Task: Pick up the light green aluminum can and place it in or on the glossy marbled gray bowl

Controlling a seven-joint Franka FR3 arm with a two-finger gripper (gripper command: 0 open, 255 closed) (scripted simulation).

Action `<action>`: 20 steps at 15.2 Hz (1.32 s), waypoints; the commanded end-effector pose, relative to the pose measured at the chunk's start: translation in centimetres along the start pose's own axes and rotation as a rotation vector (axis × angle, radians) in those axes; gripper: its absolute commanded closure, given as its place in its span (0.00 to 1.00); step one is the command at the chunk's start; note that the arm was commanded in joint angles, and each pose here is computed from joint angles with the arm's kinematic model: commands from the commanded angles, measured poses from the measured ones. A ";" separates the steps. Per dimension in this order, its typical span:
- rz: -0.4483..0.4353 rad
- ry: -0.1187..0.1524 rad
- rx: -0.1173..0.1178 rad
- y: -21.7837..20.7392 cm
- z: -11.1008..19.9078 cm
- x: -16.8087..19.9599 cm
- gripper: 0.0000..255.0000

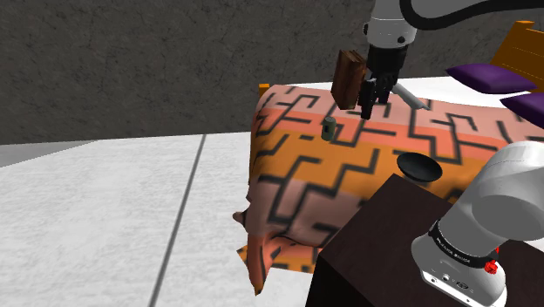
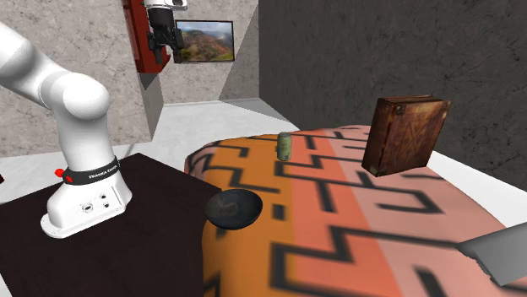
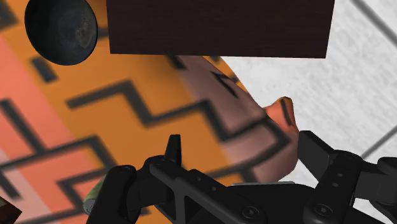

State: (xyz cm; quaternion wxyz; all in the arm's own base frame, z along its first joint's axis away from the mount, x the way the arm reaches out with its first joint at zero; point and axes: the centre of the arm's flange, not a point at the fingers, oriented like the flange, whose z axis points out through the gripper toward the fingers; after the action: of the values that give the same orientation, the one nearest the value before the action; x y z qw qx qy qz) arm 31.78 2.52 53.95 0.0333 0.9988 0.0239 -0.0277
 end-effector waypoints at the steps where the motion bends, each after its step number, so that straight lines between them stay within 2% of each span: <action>1: 0.000 0.000 0.000 0.0 0.0 0.0 0.00; 20: 0.014 0.029 0.037 15.4 14.1 14.1 0.00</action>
State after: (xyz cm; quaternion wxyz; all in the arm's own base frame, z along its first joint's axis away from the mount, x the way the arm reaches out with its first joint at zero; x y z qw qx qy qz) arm 45.07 -12.40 40.79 0.0150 0.9996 0.0171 -0.0146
